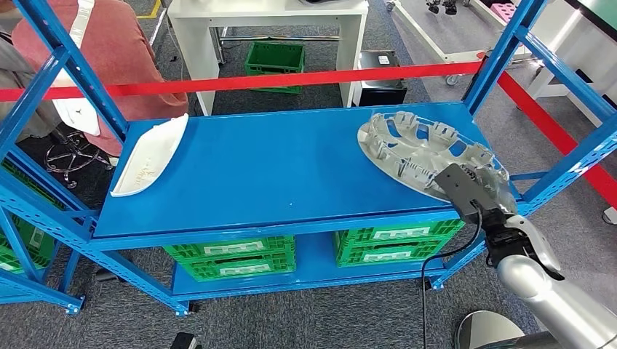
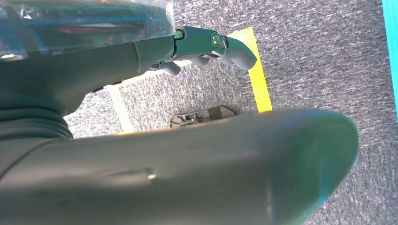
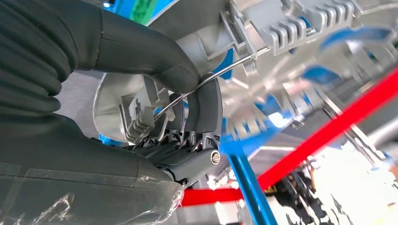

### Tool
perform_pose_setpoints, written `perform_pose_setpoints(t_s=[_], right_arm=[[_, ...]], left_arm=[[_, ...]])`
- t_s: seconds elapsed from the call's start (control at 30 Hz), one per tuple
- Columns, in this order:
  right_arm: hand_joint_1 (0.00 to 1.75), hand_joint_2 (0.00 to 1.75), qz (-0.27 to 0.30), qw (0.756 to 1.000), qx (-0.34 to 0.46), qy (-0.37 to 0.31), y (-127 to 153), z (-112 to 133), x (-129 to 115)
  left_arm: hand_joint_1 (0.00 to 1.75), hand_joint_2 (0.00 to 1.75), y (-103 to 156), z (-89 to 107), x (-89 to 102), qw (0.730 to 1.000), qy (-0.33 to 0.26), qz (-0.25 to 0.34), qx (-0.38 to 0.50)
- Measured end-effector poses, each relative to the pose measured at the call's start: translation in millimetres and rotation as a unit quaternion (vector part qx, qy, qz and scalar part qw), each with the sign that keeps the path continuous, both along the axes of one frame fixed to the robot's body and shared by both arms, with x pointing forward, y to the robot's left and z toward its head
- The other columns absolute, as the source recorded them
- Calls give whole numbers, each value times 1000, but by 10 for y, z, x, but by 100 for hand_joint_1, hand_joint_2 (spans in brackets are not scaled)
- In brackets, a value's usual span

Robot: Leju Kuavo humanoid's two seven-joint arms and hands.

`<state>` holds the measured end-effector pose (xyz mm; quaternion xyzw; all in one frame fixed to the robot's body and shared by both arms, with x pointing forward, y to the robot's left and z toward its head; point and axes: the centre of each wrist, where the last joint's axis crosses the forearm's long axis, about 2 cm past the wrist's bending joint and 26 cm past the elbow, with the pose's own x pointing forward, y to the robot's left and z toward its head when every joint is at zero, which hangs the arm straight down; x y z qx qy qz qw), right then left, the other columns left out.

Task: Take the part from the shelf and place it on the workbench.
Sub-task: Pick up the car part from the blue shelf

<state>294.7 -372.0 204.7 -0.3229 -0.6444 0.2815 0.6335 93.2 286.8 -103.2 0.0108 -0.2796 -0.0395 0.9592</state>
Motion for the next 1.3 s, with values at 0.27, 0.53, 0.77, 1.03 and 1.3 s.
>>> perform_pose_setpoints(t_s=[0.27,0.53,0.77,1.03,1.3], right_arm=[[175,175,-10,998,20,-57,-99,325,-24],[175,175,-15,994,28,-104,-148,608,-108],[175,175,-16,987,33,-155,-159,973,-222],[175,175,-6,976,31,-217,-123,1448,-387],[175,175,15,965,33,-260,-77,1772,-557]], left_arm=[[0,0,-28,1,2,1000,-1,3,-4],[0,0,-43,1,1,1000,-5,5,-7],[0,0,-69,0,-6,1000,-7,9,-10],[0,0,-107,-3,-26,1000,-14,17,-15],[0,0,-176,-1,-30,999,-24,22,-19]])
